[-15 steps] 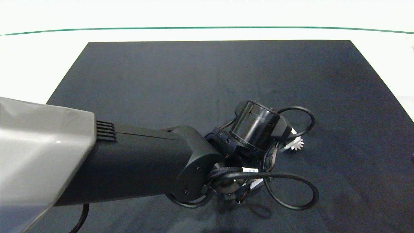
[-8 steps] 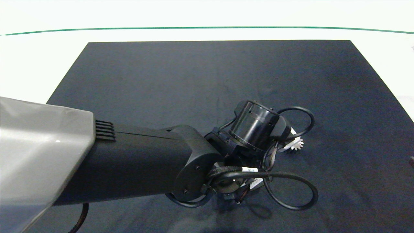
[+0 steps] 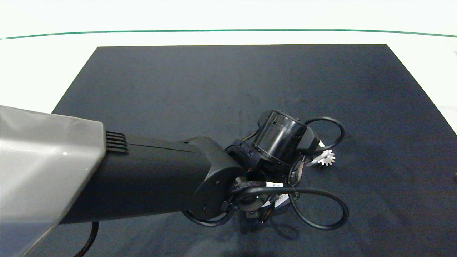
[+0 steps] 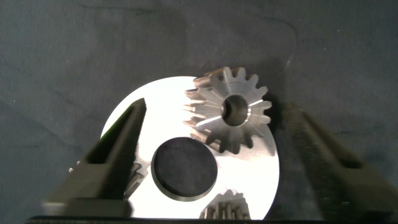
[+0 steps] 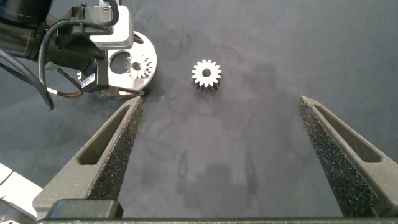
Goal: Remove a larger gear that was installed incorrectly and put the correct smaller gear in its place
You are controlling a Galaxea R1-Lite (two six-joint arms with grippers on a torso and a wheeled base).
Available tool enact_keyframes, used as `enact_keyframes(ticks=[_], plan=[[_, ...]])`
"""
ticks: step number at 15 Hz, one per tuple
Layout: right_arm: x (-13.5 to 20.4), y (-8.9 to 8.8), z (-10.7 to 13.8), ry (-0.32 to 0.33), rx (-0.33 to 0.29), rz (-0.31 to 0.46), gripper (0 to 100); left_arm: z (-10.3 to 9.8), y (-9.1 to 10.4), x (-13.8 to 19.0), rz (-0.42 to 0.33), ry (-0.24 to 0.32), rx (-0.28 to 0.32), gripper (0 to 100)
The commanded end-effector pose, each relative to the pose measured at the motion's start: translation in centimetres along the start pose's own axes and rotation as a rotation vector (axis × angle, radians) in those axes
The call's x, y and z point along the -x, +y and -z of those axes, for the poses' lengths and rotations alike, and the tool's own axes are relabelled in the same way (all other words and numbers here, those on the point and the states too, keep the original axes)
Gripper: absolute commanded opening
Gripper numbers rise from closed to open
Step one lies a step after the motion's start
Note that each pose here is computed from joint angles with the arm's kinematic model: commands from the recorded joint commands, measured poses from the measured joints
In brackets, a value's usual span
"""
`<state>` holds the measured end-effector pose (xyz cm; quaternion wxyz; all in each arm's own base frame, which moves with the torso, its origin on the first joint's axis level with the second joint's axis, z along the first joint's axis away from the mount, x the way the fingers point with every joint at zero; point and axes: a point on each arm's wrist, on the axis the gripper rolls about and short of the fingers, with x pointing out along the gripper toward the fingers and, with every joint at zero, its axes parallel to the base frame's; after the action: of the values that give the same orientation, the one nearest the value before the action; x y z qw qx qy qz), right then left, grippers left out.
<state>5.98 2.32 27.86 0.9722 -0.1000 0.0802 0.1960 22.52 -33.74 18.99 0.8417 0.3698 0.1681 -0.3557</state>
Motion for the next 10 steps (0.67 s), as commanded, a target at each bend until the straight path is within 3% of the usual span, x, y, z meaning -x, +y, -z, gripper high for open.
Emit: enact_keyframes(ticks=[1,6,10], plan=[[0.0,0.0,0.0,0.0,0.002,-0.001,100,0.0,0.4,0.6,-0.008,-0.003,0.005,100],[0.1,0.0,-0.2,-0.006,0.002,0.002,100,0.0,1.3,4.7,0.001,-0.01,0.038,100],[0.2,0.0,-0.2,-0.011,0.003,0.002,100,-0.4,1.8,5.3,-0.011,-0.03,0.061,100]])
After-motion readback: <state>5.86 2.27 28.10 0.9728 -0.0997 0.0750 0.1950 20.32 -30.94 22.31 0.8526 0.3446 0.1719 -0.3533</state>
